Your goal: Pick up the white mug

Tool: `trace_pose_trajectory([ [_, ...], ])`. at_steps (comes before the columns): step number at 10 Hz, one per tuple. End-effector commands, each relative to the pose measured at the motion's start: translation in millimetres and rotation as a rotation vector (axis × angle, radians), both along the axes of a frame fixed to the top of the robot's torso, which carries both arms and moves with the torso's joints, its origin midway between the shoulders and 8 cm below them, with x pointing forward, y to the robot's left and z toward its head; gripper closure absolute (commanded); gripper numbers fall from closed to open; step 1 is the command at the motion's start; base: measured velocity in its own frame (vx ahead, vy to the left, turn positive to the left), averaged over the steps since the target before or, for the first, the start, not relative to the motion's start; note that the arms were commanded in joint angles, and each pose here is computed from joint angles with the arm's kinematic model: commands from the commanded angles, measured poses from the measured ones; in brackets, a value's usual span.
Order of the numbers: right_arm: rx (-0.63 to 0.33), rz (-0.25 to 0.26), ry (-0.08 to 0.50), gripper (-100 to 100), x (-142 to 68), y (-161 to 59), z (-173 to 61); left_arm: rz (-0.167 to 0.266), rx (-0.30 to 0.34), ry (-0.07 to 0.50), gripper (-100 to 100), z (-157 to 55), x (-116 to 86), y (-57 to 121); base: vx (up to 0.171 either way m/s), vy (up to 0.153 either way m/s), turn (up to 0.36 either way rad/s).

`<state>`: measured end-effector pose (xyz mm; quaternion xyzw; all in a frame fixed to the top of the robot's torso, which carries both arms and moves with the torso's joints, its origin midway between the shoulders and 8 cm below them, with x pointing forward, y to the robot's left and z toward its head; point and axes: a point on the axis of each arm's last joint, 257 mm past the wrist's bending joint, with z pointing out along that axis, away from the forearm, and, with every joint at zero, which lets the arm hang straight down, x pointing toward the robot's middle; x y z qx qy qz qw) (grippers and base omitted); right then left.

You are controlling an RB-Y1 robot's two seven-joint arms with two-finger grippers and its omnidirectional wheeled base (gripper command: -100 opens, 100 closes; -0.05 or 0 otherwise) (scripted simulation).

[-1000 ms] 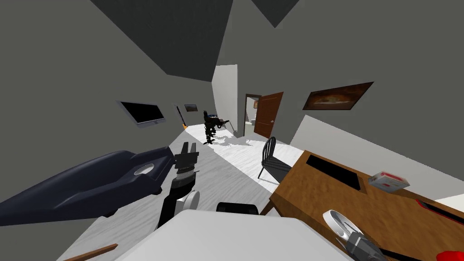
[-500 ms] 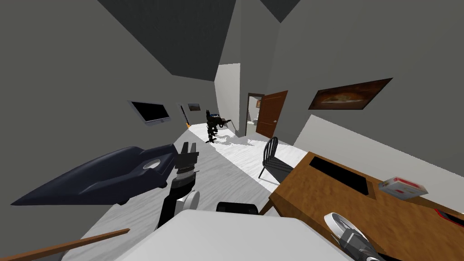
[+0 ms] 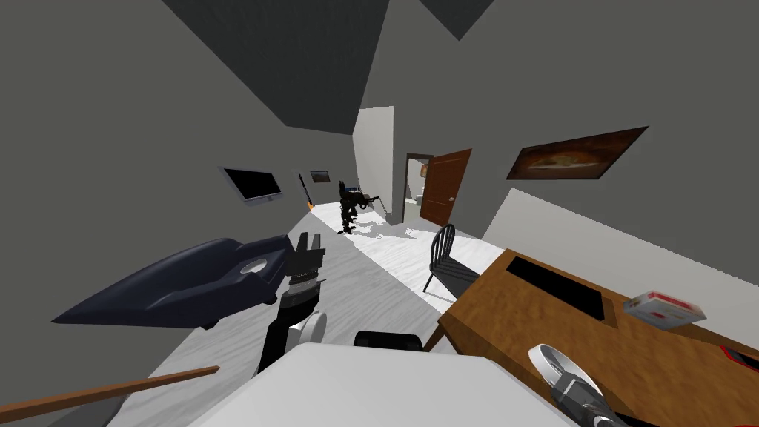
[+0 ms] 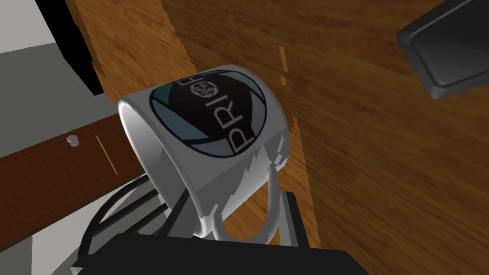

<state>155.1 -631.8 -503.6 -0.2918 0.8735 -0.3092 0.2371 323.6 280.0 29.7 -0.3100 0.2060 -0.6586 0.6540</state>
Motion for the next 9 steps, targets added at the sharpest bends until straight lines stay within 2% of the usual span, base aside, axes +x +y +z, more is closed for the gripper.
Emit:
trace_pose_trajectory([
  [1, 0.0, 0.0, 0.0, 100, 0, 0, 0, 0.0, 0.0, 0.0, 0, 0, 0, 0.0, 0.0, 0.0, 0.0],
  [2, 0.0, 0.0, 0.0, 100, 0, 0, 0, 0.0, 0.0, 0.0, 0, 0, 0, 0.0, 0.0, 0.0, 0.0],
  [3, 0.0, 0.0, 0.0, 0, 0, 0, 0, 0.0, 0.0, 0.0, 0, 0, 0, 0.0, 0.0, 0.0, 0.0],
  [4, -0.002, 0.022, 0.0, 100, -5, -2, 6, 0.0, 0.0, 0.0, 0, 0, 0, 0.0, 0.068, 0.034, -0.188],
  [7, -0.002, 0.049, -0.001, 100, -12, -4, 14, 0.0, 0.0, 0.0, 0, 0, 0, 0.0, 0.075, 0.051, -0.121],
  [8, -0.002, 0.041, 0.0, 100, -11, -4, 12, 0.0, 0.0, 0.0, 0, 0, 0, 0.0, 0.024, 0.019, -0.025],
  [9, -0.001, 0.043, 0.0, 0, -11, -3, 12, 0.0, 0.0, 0.0, 0, 0, 0, 0.0, 0.0, 0.0, 0.0],
])
